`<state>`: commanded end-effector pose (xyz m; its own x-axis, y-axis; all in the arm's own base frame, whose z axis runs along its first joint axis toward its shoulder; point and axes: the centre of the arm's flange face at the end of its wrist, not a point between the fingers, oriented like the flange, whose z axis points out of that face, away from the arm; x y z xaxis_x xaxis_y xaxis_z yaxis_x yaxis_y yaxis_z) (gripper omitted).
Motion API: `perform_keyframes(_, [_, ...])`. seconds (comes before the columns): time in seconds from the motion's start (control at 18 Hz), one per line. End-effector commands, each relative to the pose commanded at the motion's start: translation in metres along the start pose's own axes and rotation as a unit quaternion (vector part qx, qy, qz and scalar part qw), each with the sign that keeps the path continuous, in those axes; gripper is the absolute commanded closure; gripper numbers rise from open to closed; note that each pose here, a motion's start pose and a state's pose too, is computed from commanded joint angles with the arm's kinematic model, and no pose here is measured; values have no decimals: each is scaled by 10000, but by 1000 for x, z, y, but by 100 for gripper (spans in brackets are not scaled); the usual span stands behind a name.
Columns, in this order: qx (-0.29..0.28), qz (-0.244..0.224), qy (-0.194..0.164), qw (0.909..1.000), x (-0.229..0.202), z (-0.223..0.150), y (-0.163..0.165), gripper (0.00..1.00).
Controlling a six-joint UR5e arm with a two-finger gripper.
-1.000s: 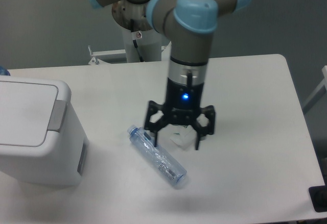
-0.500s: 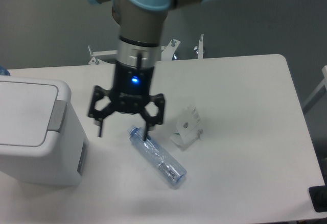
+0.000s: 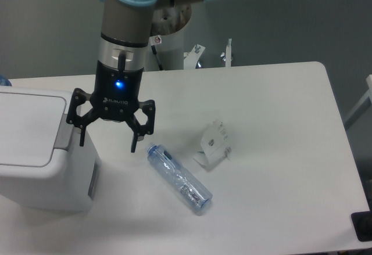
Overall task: Open the trash can
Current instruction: 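Move the open gripper across the table toward the white trash can lid, then lower the gripper onto the trash can lid edge and push it open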
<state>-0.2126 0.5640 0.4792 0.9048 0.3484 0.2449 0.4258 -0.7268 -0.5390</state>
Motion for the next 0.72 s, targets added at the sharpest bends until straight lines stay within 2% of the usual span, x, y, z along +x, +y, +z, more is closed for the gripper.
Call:
perform_keyframes(0.44, [-63, 126, 89, 9999, 22, 4, 4, 0])
perform_keyframes(0.72, [-161, 119, -52, 9998, 20, 11, 9, 0])
